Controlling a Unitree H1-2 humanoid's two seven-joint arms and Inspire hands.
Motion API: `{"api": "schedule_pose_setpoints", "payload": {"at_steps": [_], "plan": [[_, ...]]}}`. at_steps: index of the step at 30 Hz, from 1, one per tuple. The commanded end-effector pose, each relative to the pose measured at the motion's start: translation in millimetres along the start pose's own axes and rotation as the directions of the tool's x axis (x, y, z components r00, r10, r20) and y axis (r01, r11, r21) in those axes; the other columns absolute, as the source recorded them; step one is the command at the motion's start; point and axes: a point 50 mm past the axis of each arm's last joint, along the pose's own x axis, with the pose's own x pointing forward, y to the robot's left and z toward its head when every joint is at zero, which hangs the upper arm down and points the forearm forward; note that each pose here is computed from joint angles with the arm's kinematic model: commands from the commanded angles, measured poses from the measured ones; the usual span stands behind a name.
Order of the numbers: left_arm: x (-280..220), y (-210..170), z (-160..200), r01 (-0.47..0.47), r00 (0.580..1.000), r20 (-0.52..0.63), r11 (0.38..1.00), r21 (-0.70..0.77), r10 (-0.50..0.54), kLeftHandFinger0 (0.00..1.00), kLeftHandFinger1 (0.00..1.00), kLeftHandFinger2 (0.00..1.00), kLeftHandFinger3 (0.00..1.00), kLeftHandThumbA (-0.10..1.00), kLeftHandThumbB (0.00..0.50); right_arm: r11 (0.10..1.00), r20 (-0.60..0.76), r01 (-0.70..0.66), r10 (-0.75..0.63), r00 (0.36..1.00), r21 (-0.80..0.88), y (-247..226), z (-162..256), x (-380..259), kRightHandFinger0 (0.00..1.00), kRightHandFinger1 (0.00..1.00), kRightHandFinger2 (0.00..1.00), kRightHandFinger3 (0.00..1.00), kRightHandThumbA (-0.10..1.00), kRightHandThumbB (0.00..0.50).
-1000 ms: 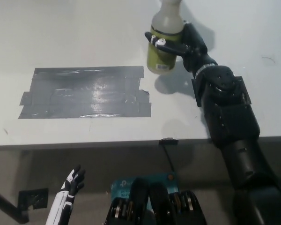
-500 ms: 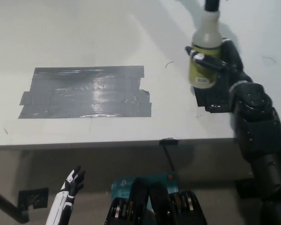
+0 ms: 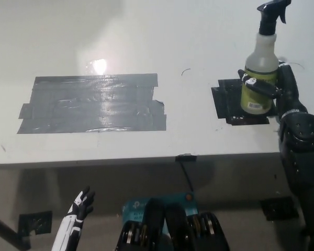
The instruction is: A person hands a spray bottle to the robot which it grabs with its right hand and places on the black spot infront of it on the table
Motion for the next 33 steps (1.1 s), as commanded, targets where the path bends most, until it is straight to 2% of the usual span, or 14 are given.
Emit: {"api": "schedule_pose_setpoints", "payload": {"at_steps": [1, 5, 8, 9, 11, 12, 13, 14, 15, 16, 18, 21, 29, 33], "plan": [[-3, 1, 6, 0.005, 1.000, 0.027, 1.000, -0.005, -0.005, 1.00, 1.00, 1.00, 1.00, 1.00, 0.027, 0.992, 0.249, 0.093, -0.112, 0.962, 0.086, -2, 44, 12, 0.00, 0.02, 0.26, 0.13, 0.73, 0.448], [-2, 1, 5, 0.002, 1.000, 0.026, 1.000, -0.012, -0.002, 1.00, 1.00, 1.00, 1.00, 1.00, 0.033, 0.986, 0.283, 0.102, -0.135, 0.950, 0.130, 10, 40, 9, 0.00, 0.04, 0.24, 0.09, 0.78, 0.457], [0, -1, 8, 0.003, 0.999, 0.034, 1.000, -0.010, -0.003, 1.00, 1.00, 1.00, 1.00, 1.00, 0.035, 0.984, 0.295, 0.089, -0.131, 0.946, 0.153, 17, 38, 5, 0.00, 0.08, 0.30, 0.16, 0.79, 0.455], [0, -1, 8, 0.005, 0.999, 0.036, 1.000, -0.013, -0.004, 1.00, 1.00, 1.00, 1.00, 1.00, 0.030, 0.980, 0.291, 0.079, -0.131, 0.948, 0.183, 22, 34, 2, 0.01, 0.14, 0.39, 0.25, 0.74, 0.439], [0, -1, 8, 0.005, 0.999, 0.040, 1.000, -0.009, -0.004, 1.00, 1.00, 1.00, 1.00, 1.00, 0.020, 0.983, 0.297, 0.069, -0.118, 0.948, 0.169, 26, 28, -2, 0.04, 0.22, 0.50, 0.38, 0.76, 0.435], [1, -1, 9, 0.004, 0.999, 0.043, 1.000, -0.006, -0.004, 1.00, 1.00, 1.00, 1.00, 1.00, 0.021, 0.986, 0.291, 0.056, -0.100, 0.951, 0.155, 26, 24, -4, 0.08, 0.29, 0.59, 0.50, 0.78, 0.445], [1, -1, 9, 0.004, 0.999, 0.042, 1.000, -0.007, -0.004, 1.00, 1.00, 1.00, 1.00, 1.00, 0.028, 0.991, 0.282, 0.036, -0.072, 0.957, 0.130, 26, 20, -6, 0.36, 0.62, 0.99, 0.90, 0.88, 0.475], [1, 0, 9, 0.003, 0.999, 0.042, 1.000, -0.007, -0.003, 1.00, 1.00, 1.00, 1.00, 1.00, 0.029, 0.995, 0.280, 0.011, -0.037, 0.959, 0.097, 26, 16, -9, 0.62, 0.89, 1.00, 1.00, 0.92, 0.460], [1, 0, 9, 0.001, 0.999, 0.042, 1.000, -0.006, -0.001, 1.00, 1.00, 1.00, 1.00, 1.00, 0.022, 0.997, 0.268, -0.048, 0.032, 0.963, 0.052, 26, 6, -16, 1.00, 1.00, 1.00, 1.00, 0.90, 0.458], [2, 1, 10, -0.001, 0.999, 0.045, 1.000, -0.003, 0.001, 1.00, 1.00, 1.00, 1.00, 1.00, 0.025, 0.995, 0.261, -0.081, 0.065, 0.963, 0.052, 26, 2, -18, 1.00, 1.00, 1.00, 1.00, 0.89, 0.438], [5, 2, 12, -0.002, 0.998, 0.055, 1.000, 0.001, 0.002, 1.00, 1.00, 1.00, 1.00, 1.00, 0.007, 0.992, 0.237, -0.122, 0.113, 0.965, 0.023, 26, -5, -23, 1.00, 1.00, 1.00, 1.00, 0.92, 0.495], [5, 4, 12, -0.002, 0.998, 0.055, 1.000, 0.004, 0.002, 1.00, 1.00, 1.00, 1.00, 1.00, 0.000, 0.977, 0.199, -0.180, 0.200, 0.959, -0.117, 17, -23, -33, 1.00, 1.00, 1.00, 1.00, 1.00, 0.500], [5, 4, 11, -0.004, 0.998, 0.055, 1.000, -0.004, 0.004, 1.00, 1.00, 1.00, 1.00, 1.00, 0.000, 0.953, 0.196, -0.188, 0.236, 0.952, -0.236, -12, -45, -62, 1.00, 1.00, 1.00, 1.00, 1.00, 0.500], [5, 4, 11, -0.006, 0.999, 0.050, 1.000, -0.002, 0.006, 1.00, 1.00, 1.00, 1.00, 1.00, 0.003, 0.959, 0.192, -0.192, 0.232, 0.953, -0.207, -32, -48, -79, 1.00, 1.00, 1.00, 1.00, 0.98, 0.499]]}}
